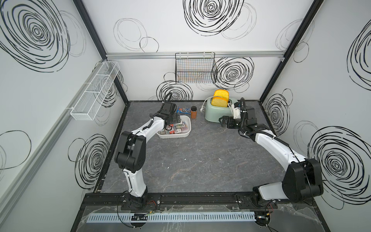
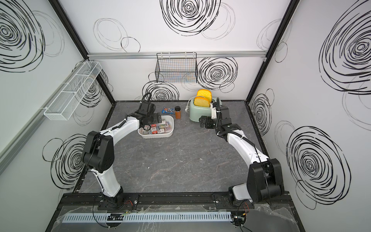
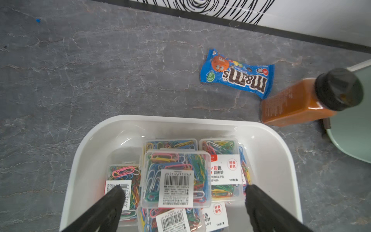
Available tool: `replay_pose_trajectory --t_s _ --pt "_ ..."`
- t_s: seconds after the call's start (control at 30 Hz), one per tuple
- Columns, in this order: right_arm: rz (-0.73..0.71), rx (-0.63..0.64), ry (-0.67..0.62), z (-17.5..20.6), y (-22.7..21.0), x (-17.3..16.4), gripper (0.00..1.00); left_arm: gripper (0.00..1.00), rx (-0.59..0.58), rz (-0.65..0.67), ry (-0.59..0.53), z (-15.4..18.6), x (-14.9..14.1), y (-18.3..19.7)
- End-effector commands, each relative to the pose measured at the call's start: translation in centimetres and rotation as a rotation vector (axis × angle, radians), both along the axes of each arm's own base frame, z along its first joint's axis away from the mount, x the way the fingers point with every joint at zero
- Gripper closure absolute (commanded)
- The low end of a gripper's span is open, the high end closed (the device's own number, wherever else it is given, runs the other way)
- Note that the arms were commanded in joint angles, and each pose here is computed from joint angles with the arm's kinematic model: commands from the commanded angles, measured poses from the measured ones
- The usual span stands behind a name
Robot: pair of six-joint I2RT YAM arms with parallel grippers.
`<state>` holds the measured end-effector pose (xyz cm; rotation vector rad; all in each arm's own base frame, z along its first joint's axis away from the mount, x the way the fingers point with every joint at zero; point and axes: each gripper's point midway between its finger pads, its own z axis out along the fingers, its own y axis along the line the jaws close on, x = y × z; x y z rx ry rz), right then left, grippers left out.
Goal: Take the paper clips out of the storage box
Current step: Pick up the boxed paper clips from the storage box.
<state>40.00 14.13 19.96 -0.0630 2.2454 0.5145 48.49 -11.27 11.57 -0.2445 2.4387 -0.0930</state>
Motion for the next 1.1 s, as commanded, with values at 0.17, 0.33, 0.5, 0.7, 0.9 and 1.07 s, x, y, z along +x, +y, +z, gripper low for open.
replay_pose_trajectory --t_s 0.17,0.33,0.5,0.7,0.9,1.07 --pt "0.022 -0.007 0.024 -0.4 0.6 0.4 0.01 0.01 0.027 0.035 0.039 -1.0 1.4 0.9" --pt "0.032 -0.009 0.028 -0.6 0.8 0.6 0.01 0.01 0.063 0.023 0.062 -2.2 1.2 1.5" --pt "0.034 -0.01 0.036 -1.0 0.9 0.9 0.01 0.04 0.057 0.008 0.082 -3.3 1.2 1.5" --pt "0.042 -0.009 0.04 -1.2 1.1 1.0 0.01 0.06 0.062 -0.002 0.087 -3.9 1.2 1.4" --pt "0.051 -0.006 0.043 -1.3 1.5 1.1 0.01 0.18 0.06 -0.022 0.094 -4.1 1.3 0.9" --pt "0.054 -0.002 0.043 -1.3 1.7 1.1 0.01 0.31 0.069 -0.033 0.104 -4.4 1.0 1.0"
